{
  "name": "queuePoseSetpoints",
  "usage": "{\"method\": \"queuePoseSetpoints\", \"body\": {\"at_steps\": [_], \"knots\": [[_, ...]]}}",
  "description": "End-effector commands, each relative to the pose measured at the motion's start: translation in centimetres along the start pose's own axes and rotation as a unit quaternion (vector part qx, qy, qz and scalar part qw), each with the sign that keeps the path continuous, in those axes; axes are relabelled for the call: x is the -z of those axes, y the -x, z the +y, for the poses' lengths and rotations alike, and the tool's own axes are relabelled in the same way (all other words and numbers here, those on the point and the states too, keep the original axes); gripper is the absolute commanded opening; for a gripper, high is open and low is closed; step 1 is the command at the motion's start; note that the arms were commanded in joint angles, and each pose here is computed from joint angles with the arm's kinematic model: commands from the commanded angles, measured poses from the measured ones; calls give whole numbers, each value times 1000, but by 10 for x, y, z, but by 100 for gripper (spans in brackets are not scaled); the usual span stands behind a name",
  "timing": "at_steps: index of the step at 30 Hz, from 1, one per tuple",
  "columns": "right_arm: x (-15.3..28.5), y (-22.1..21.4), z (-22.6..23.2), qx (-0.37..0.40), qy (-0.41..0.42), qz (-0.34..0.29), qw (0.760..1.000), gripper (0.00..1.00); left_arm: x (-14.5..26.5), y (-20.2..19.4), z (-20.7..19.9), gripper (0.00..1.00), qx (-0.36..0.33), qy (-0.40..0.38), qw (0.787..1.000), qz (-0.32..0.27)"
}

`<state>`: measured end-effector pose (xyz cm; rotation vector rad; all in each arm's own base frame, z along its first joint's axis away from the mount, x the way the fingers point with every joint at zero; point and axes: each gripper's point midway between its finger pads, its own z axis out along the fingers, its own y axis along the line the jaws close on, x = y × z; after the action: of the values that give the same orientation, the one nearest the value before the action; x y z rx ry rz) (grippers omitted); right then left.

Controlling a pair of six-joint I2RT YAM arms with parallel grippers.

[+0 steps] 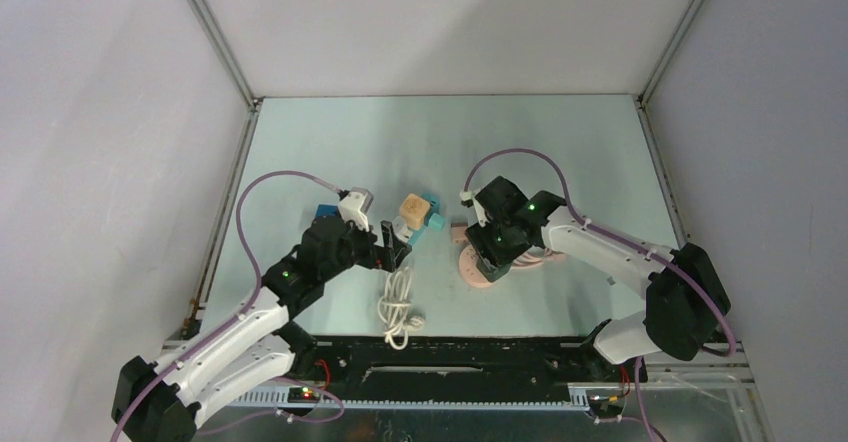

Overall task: Insert the plug
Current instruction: Insert the plug into the socket.

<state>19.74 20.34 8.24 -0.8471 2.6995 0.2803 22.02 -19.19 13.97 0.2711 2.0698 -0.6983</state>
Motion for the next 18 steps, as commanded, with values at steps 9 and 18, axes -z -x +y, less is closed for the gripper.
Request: {"method": "queuePoseSetpoints", "body": {"at_steps": [9, 18], "knots": [[-24, -22, 1, 7, -25, 51, 998, 0, 3, 9, -1, 100, 7, -3, 1000, -26], [-34, -37, 11, -15, -23, 65, 998, 0, 5, 16, -3, 100, 8, -3, 999, -34]]}}
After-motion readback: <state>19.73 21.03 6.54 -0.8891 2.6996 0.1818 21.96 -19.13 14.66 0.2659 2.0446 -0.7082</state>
